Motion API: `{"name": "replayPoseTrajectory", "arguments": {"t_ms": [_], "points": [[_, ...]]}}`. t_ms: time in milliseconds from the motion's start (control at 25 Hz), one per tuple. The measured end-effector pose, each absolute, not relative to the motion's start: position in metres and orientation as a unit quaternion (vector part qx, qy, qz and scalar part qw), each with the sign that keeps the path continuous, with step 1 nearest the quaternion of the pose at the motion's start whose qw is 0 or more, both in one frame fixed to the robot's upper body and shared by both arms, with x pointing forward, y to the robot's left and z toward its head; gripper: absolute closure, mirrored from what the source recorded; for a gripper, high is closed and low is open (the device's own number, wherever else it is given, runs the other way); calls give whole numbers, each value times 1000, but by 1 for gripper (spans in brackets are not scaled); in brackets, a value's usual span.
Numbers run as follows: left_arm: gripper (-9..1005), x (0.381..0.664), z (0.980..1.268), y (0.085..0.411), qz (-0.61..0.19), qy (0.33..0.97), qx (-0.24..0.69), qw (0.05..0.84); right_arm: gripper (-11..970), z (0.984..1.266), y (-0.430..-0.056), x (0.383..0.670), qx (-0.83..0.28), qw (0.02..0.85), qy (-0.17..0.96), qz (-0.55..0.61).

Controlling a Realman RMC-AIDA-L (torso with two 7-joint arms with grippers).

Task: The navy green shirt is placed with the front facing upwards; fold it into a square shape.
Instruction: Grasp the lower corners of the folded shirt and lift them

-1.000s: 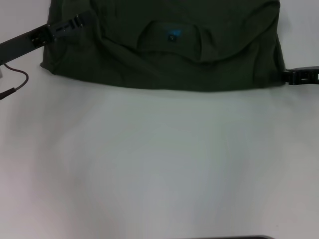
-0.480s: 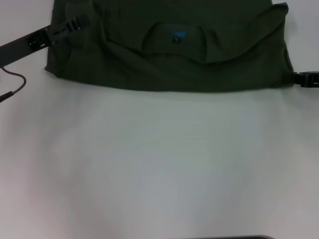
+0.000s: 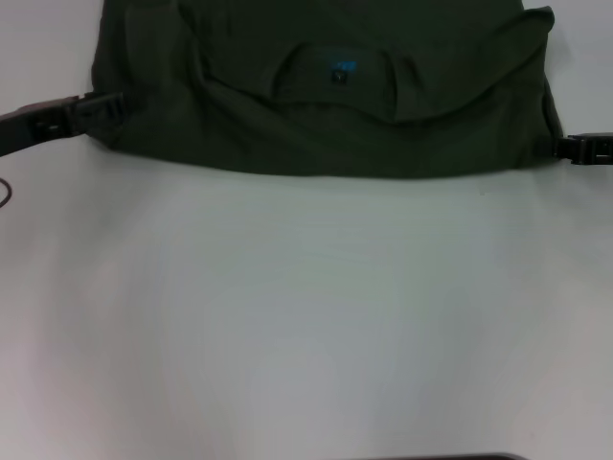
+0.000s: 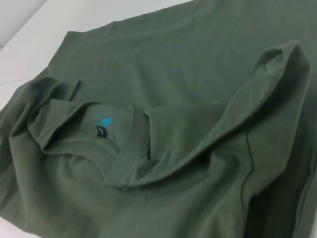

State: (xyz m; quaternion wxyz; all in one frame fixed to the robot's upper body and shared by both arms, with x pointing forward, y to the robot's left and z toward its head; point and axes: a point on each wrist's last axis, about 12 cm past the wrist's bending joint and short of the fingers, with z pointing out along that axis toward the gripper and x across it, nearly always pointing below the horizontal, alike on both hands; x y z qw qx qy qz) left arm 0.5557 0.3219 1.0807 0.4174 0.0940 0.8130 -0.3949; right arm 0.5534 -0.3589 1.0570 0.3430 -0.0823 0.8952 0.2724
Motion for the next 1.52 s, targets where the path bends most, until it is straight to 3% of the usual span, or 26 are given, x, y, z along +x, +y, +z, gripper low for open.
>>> {"name": "replayPoseTrajectory", "arguments": {"t_ms": [320, 920, 1520], "points": [[121, 561, 1071, 332, -326, 835, 95, 434, 916, 1058, -357, 553, -80, 343, 892, 284], [121, 576, 1054, 315, -230, 862, 131, 433, 916, 1061, -359, 550, -70, 351, 884, 299], [122, 574, 1047, 312, -207, 867, 164, 423, 915, 1060, -357, 550, -69, 351, 884, 300]]}}
